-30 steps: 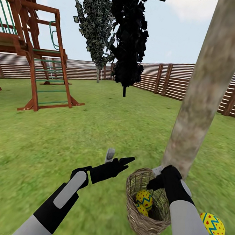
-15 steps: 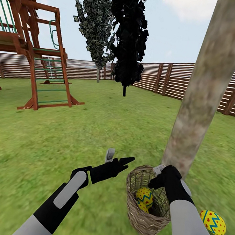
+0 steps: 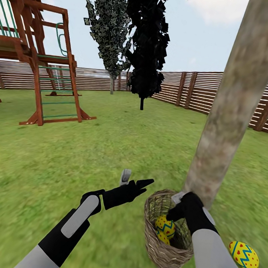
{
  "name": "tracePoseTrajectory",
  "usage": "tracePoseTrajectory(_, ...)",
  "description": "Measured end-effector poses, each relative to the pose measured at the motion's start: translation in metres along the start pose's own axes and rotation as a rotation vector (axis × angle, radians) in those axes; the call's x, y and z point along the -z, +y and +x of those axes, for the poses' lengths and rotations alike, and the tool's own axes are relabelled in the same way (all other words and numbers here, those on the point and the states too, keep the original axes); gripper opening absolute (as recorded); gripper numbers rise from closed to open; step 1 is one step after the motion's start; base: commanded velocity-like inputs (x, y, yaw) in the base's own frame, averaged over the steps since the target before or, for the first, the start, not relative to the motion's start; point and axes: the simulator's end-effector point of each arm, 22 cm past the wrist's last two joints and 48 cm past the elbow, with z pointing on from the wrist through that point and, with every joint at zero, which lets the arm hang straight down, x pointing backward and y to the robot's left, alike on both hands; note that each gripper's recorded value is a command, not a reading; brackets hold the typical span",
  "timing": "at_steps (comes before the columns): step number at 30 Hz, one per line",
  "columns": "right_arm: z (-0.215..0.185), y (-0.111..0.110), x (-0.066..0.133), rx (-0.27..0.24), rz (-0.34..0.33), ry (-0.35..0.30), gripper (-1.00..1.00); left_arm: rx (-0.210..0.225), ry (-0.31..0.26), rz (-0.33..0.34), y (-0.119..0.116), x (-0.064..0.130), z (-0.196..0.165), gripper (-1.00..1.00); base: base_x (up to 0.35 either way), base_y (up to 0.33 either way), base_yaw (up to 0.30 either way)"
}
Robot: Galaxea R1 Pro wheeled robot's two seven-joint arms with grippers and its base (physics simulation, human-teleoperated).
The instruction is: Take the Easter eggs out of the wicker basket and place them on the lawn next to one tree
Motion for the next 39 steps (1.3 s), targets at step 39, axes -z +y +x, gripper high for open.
tracePoseTrajectory(39, 0.041, -0.023, -0.047, 0.137, 0.066, 0.007, 1.00, -0.001, 0.001, -0.004, 0.035, 0.004, 0.026, 1.00, 0.095, 0.000, 0.000)
